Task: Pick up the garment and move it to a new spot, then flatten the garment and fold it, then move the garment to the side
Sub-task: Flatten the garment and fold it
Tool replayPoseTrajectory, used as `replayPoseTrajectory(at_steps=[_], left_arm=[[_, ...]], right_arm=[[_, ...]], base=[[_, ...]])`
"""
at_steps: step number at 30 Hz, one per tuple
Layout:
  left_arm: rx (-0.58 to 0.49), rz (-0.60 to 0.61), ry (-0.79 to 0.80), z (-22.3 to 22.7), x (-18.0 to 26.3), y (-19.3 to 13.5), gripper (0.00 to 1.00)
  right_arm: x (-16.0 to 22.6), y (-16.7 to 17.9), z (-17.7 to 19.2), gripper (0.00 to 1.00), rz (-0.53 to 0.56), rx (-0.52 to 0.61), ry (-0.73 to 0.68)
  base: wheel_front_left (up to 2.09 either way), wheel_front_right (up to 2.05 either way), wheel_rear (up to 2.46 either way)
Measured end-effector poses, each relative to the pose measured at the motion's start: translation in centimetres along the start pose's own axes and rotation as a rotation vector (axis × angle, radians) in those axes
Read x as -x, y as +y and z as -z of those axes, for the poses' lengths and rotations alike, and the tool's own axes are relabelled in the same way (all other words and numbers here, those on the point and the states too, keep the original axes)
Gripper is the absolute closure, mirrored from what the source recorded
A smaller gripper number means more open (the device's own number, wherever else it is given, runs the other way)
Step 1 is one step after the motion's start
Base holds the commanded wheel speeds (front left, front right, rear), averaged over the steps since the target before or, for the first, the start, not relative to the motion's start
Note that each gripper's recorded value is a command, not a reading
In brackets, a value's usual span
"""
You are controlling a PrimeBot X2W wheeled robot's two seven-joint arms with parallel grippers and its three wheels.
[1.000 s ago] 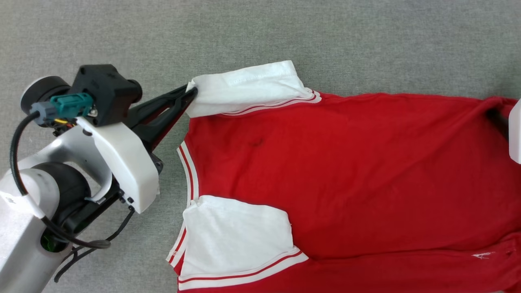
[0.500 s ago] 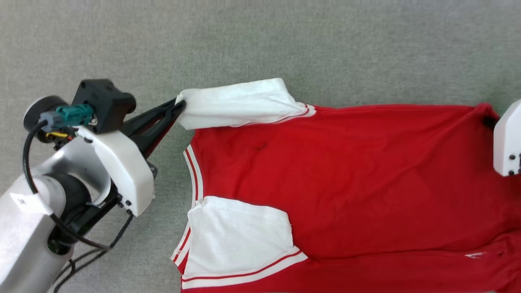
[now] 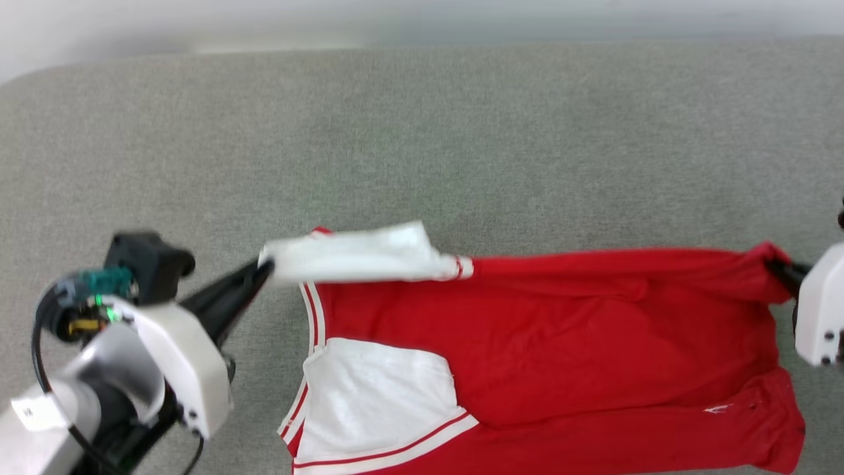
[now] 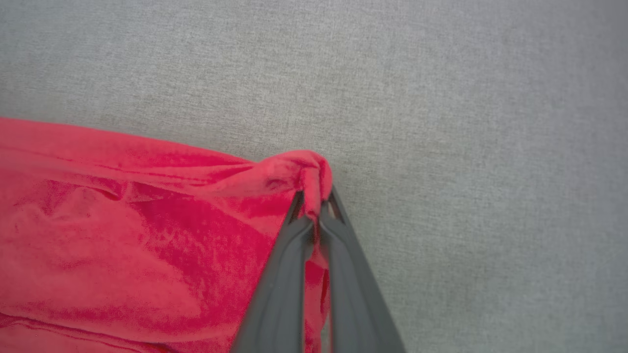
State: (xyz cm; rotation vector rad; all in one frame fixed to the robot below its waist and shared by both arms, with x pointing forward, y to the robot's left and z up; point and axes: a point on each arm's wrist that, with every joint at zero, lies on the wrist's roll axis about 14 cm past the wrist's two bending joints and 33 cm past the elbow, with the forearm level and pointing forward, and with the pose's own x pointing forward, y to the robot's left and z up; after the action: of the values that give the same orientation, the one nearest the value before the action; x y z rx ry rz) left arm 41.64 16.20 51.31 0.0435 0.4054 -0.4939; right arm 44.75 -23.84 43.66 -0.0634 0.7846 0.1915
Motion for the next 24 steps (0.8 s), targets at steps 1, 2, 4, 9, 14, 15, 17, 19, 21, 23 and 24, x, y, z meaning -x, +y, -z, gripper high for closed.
replayPoseTrajectory(at_steps=[1,2,4,9,14,15,17,19,21,23,24], left_arm=[[0.006,0.0,0.01,0.5,0.4,-0.3,1.0],[0.017,0.001,0.024,1.1,0.8,-0.5,1.0],[0.041,-0.002,0.05,2.3,1.6,-1.0,1.0],[0.095,0.012,0.159,6.5,3.1,-2.8,1.0],[0.111,0.026,0.257,10.2,4.0,-4.1,1.0],[0.109,0.027,0.273,10.7,4.1,-4.3,1.0],[0.117,0.036,0.297,11.6,4.1,-4.8,1.0],[0.118,0.05,0.334,12.7,4.2,-5.5,1.0],[0.109,0.06,0.375,13.8,4.4,-5.8,1.0],[0.093,0.064,0.411,14.9,4.5,-5.9,1.0],[0.092,0.064,0.423,15.3,4.4,-5.9,1.0]], right_arm=[[0.5,0.0,0.3,1.0,0.001,-0.008,-0.005],[0.9,0.1,0.8,1.0,-0.004,-0.017,-0.008],[1.6,0.5,1.7,1.0,-0.014,-0.033,-0.011],[2.8,1.4,4.7,1.0,-0.041,-0.07,0.009],[3.4,2.1,8.3,1.0,-0.057,-0.067,0.08],[3.4,2.0,8.8,1.0,-0.052,-0.059,0.088],[3.5,2.0,9.6,1.0,-0.054,-0.04,0.106],[3.5,2.2,10.4,1.0,-0.062,-0.032,0.124],[3.5,2.3,11.2,1.0,-0.065,-0.015,0.147],[3.5,1.9,11.8,1.0,-0.057,0.025,0.167],[3.5,1.8,12.0,1.0,-0.055,0.043,0.176]], base=[[0.0,0.0,0.0],[0.0,0.0,0.0],[0.0,0.0,0.0],[0.0,0.0,0.0],[0.0,0.0,0.0],[0.0,0.0,0.0],[0.0,0.0,0.0],[0.0,0.0,0.0],[0.0,0.0,0.0],[0.0,0.0,0.0],[0.0,0.0,0.0]])
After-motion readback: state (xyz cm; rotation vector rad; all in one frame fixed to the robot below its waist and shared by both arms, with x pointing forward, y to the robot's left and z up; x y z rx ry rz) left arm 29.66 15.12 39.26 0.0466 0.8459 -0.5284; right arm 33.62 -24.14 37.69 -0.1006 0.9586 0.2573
